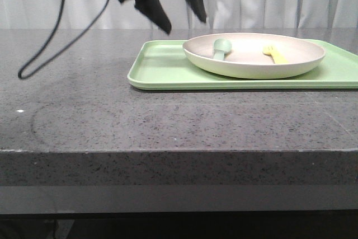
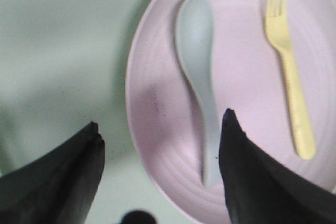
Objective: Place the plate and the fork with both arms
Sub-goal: 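Lower the plate onto the tray and open the left gripper, then withdraw the left gripper and move the right gripper above the plate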
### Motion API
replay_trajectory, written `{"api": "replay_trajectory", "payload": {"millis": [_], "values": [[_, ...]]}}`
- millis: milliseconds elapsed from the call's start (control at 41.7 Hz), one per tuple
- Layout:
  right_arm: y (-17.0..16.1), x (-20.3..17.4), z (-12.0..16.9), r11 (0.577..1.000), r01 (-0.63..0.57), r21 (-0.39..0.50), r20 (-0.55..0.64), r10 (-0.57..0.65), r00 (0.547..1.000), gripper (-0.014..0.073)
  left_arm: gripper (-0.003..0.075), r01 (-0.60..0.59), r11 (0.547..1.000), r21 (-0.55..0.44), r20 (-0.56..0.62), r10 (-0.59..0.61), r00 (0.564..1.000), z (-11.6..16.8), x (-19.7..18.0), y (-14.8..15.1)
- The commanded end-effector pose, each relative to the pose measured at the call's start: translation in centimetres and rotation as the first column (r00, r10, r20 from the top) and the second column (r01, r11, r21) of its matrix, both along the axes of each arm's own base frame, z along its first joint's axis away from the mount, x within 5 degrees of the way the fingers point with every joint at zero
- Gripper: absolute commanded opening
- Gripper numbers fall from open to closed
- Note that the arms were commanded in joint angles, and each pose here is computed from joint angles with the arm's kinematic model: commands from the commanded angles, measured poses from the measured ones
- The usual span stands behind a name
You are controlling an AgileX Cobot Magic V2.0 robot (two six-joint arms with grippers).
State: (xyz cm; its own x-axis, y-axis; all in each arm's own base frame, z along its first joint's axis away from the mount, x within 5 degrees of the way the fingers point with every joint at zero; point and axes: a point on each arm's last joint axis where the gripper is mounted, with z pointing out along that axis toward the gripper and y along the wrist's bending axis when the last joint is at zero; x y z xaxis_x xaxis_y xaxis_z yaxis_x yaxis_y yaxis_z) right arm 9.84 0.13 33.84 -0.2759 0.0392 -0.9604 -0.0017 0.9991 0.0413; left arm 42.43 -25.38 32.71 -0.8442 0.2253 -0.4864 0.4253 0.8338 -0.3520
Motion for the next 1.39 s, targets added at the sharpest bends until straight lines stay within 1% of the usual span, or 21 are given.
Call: {"api": "replay_trajectory", "payload": {"millis": [0,72,144,408,552,696,792,816,912,984,1080,1128,1200,1272,1344,1368], "values": [[-0.1,0.2,1.8,1.0,0.004,-0.011,0.104,-0.003,0.995,0.0505,0.0461,0.073,0.995,-0.067,0.159,-0.061,0.985,7.5,-3.5,1.2],[-0.1,0.2,1.8,1.0,0.004,-0.011,0.104,-0.003,0.995,0.0505,0.0461,0.101,0.993,-0.064,0.211,-0.085,0.974,9.2,-4.5,1.7],[-0.1,0.2,1.8,1.0,0.004,-0.011,0.104,-0.003,0.995,0.0505,0.0461,0.115,0.991,-0.062,0.237,-0.098,0.967,10.3,-5.4,2.2],[-0.1,0.2,1.8,1.0,0.004,-0.011,0.104,-0.003,0.995,0.0505,0.046,0.179,0.984,-0.002,0.286,-0.171,0.943,12.0,-8.7,4.1],[-0.1,0.2,1.8,1.0,0.004,-0.011,0.104,-0.003,0.995,0.0505,0.046,0.156,0.988,0.003,0.331,-0.148,0.932,12.5,-10.3,6.3],[-0.1,0.2,1.9,1.0,0.004,-0.011,0.116,-0.003,0.993,0.0505,0.046,0.098,0.995,0.016,0.336,-0.097,0.937,11.5,-11.7,9.2],[-0.1,0.2,1.9,1.0,0.004,-0.011,0.118,-0.003,0.993,0.0505,0.046,0.059,0.998,0.02,0.356,-0.063,0.932,10.8,-13.5,11.5],[-0.1,0.2,1.9,1.0,0.004,-0.011,0.118,-0.003,0.993,0.0505,0.046,0.054,0.998,0.021,0.354,-0.058,0.933,10.2,-13.8,11.9],[0.0,0.3,1.7,1.0,0.001,0.001,0.112,-0.001,0.994,0.0505,0.046,0.064,0.998,0.021,0.362,-0.067,0.93,8.9,-16.2,13.5],[0.0,0.4,1.5,1.0,0.001,0.002,0.105,-0.001,0.994,0.0505,0.046,0.105,0.993,0.048,0.374,-0.116,0.92,7.7,-18.2,14.4],[0.0,0.8,1.2,1.0,0.001,0.003,0.07,-0.001,0.998,0.0505,0.046,0.156,0.983,0.093,0.374,-0.18,0.91,5.9,-21.1,15.3],[0.0,1.1,1.1,1.0,0.0,0.007,0.049,0.0,0.999,0.0505,0.046,0.154,0.983,0.096,0.369,-0.179,0.912,5.1,-22.3,15.7],[0.2,1.7,1.1,0.999,-0.006,0.038,0.01,0.005,1.0,0.0505,0.046,0.147,0.985,0.095,0.37,-0.172,0.913,4.2,-23.9,16.3],[0.4,2.7,1.1,0.996,-0.013,0.083,-0.064,0.018,0.998,0.0505,0.046,0.14,0.985,0.097,0.379,-0.167,0.91,3.5,-25.2,16.8],[0.6,3.7,1.2,0.996,-0.029,0.088,-0.148,0.042,0.988,0.0505,0.046,0.132,0.987,0.093,0.396,-0.158,0.905,3.1,-26.4,17.2],[0.7,4.2,1.4,0.996,-0.041,0.076,-0.174,0.054,0.983,0.0505,0.046,0.131,0.987,0.092,0.4,-0.157,0.903,3.0,-26.7,17.3]]}}
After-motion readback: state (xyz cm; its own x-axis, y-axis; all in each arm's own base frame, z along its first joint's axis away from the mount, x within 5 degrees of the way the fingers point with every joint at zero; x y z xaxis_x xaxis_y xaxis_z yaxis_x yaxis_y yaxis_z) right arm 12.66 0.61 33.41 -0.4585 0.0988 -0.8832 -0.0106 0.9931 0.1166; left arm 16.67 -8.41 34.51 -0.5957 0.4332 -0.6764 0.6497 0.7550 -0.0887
